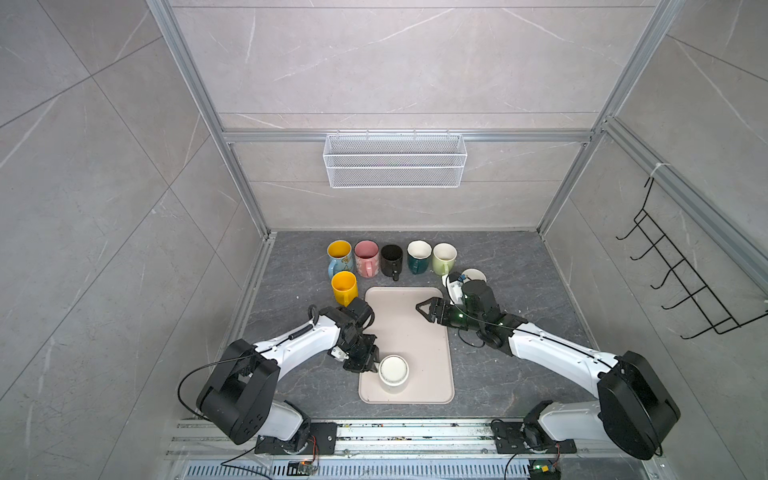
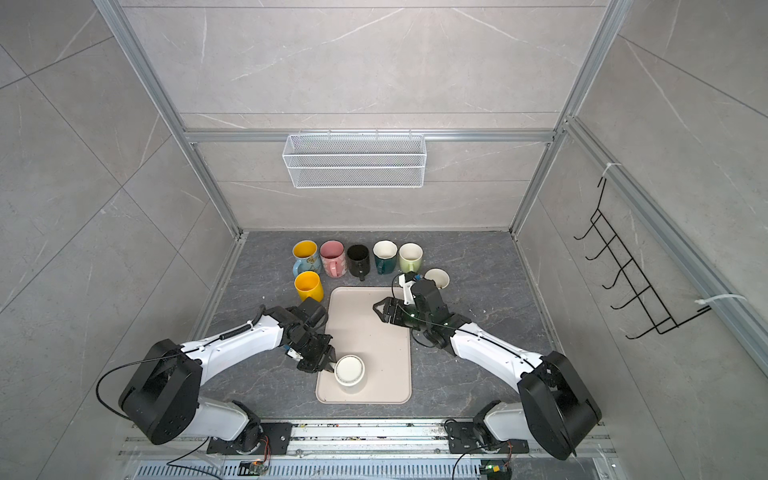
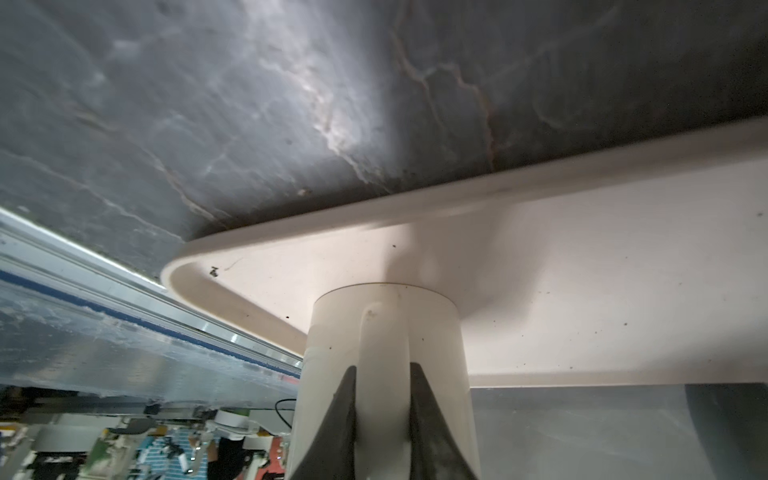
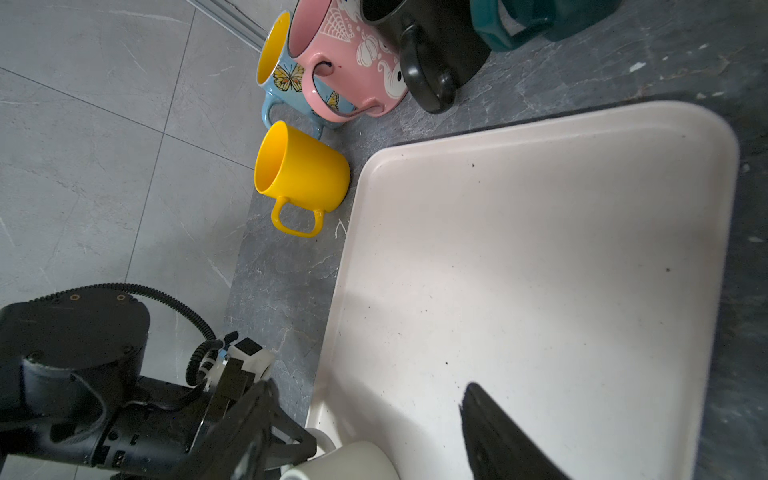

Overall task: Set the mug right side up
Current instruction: 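Grasp the white mug's handle with the left gripper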

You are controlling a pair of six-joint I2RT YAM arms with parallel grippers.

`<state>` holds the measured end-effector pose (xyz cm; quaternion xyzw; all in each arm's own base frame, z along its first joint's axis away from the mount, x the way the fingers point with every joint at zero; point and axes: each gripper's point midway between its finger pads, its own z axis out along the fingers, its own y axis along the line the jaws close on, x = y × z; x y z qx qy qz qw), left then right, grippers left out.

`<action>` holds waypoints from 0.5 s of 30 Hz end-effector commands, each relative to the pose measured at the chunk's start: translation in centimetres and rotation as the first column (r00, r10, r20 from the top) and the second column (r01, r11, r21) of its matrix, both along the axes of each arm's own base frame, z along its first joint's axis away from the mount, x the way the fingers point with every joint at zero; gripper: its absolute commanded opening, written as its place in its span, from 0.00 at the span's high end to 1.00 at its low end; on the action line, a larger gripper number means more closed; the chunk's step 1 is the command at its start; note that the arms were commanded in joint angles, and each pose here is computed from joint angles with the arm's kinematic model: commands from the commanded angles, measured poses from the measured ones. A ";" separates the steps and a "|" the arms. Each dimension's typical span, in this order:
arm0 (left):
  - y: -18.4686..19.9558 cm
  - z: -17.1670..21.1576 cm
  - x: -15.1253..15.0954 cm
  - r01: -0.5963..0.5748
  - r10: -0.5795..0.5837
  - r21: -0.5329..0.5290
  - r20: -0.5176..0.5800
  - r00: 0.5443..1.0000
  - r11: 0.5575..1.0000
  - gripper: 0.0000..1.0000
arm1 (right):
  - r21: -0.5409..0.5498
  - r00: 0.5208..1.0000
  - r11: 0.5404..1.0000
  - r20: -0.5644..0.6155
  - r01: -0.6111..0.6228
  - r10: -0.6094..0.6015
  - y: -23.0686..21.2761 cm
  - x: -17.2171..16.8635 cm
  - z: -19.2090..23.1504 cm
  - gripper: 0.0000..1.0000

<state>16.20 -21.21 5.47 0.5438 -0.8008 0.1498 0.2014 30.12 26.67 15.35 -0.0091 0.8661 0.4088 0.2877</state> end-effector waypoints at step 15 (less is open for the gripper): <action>-2.7 5.2 8.7 0.104 0.040 -0.228 0.552 0.833 0.968 1.00 | -0.021 1.000 1.000 -0.002 0.018 -0.018 -0.8 -0.3 0.2 0.27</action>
